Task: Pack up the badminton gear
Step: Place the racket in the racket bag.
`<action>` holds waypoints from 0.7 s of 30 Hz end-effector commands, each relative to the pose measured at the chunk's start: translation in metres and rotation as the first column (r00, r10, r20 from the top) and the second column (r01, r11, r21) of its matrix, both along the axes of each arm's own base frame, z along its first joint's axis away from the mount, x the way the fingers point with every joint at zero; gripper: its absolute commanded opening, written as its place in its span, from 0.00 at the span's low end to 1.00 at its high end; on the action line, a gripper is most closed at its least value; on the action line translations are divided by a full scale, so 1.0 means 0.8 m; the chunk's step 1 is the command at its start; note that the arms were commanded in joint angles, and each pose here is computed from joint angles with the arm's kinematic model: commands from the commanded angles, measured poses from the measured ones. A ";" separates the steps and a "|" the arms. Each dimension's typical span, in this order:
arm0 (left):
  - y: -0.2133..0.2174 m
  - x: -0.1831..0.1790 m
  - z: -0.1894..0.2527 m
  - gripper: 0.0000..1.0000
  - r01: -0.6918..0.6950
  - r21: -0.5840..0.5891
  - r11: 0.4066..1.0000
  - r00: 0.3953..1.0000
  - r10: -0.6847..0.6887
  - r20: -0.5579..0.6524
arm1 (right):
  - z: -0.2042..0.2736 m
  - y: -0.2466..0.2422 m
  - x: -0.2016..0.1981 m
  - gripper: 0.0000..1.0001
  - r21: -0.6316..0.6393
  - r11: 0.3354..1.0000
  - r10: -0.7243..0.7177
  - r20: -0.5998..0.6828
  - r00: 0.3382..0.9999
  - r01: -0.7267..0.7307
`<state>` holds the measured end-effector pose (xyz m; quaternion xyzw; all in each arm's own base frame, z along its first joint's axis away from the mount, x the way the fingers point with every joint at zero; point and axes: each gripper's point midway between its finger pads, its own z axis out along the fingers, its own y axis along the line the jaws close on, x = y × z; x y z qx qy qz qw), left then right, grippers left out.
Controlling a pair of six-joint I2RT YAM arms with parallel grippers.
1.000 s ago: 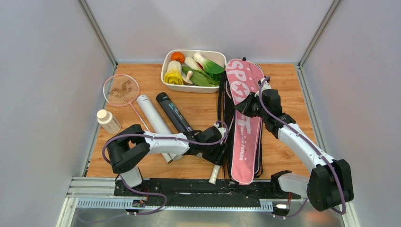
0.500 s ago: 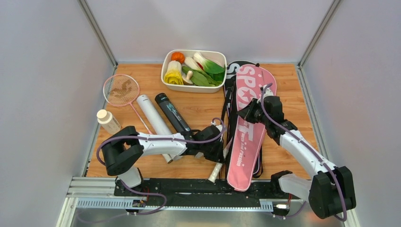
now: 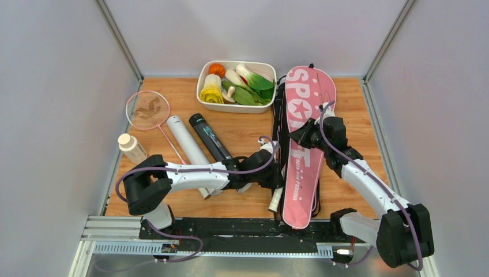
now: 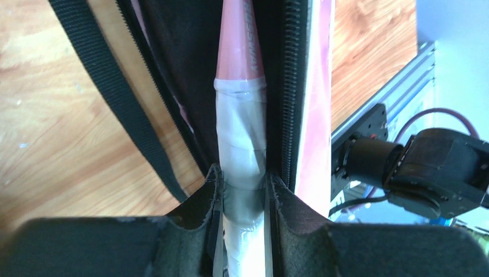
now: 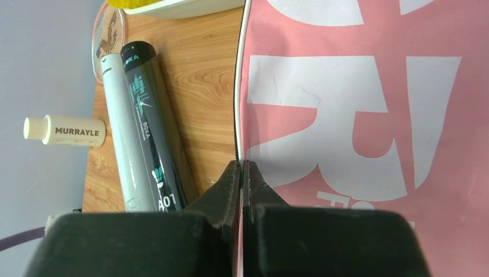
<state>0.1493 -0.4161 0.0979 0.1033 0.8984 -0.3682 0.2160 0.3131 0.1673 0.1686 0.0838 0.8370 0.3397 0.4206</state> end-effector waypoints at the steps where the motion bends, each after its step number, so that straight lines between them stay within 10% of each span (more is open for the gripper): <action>1: -0.053 0.058 0.079 0.00 -0.079 -0.256 0.963 0.968 0.136 0.213 | 0.028 0.017 -0.002 0.00 0.081 0.996 0.045 0.059 0.997 -0.050; 12: -0.062 0.079 0.087 0.00 -0.080 -0.338 0.938 0.929 0.193 0.317 | -0.002 -0.005 0.014 0.00 0.085 0.995 0.044 -0.020 0.999 -0.042; 16: -0.065 0.081 0.071 0.00 -0.089 -0.276 0.957 0.936 0.175 0.307 | -0.022 -0.020 0.033 0.28 -0.036 0.999 0.018 -0.034 0.999 -0.020; 21: -0.077 0.077 0.052 0.00 -0.068 -0.266 0.962 0.948 0.145 0.282 | -0.017 -0.050 0.042 0.40 -0.191 0.980 -0.068 -0.053 0.996 0.056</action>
